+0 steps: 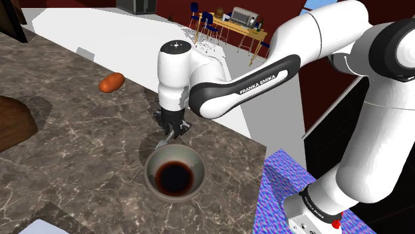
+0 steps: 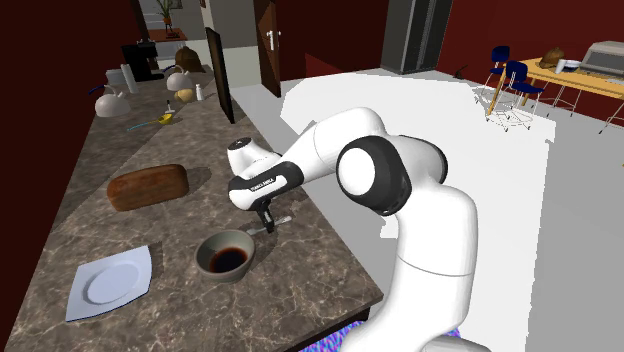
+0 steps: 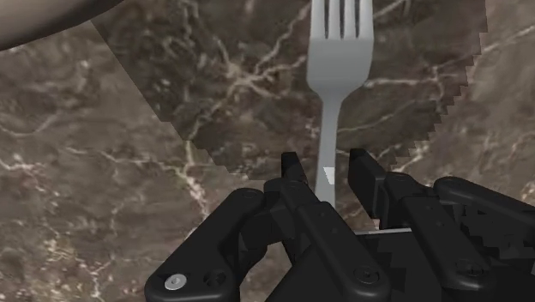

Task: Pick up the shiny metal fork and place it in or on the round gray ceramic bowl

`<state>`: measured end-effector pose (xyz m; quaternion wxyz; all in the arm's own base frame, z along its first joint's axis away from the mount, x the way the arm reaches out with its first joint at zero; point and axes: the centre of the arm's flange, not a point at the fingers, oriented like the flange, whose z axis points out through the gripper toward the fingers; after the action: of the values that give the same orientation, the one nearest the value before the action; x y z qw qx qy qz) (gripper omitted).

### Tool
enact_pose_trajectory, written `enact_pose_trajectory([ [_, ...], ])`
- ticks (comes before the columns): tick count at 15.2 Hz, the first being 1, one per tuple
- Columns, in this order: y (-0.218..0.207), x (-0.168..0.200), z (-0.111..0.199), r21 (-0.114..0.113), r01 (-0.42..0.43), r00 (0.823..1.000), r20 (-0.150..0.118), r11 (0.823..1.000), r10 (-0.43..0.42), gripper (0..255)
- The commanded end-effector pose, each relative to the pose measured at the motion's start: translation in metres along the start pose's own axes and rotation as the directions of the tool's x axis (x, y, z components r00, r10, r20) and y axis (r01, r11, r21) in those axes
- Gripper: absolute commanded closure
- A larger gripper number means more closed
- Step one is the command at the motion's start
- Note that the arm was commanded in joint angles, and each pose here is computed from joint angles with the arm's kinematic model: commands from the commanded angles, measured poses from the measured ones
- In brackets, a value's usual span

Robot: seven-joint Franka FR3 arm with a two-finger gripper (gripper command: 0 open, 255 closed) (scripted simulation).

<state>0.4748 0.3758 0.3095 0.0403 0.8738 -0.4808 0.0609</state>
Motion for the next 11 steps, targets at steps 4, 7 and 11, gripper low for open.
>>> enact_pose_trajectory([
  [4, 0.000, 0.003, -0.021, 0.000, 0.000, 1.000, 0.000, 1.000, 0.000, 255],
  [7, 0.000, 0.005, -0.037, 0.000, 0.000, 1.000, 0.000, 1.000, 0.000, 255],
  [11, 0.001, 0.008, -0.057, 0.000, 0.000, 1.000, 0.000, 1.000, 0.000, 255],
])
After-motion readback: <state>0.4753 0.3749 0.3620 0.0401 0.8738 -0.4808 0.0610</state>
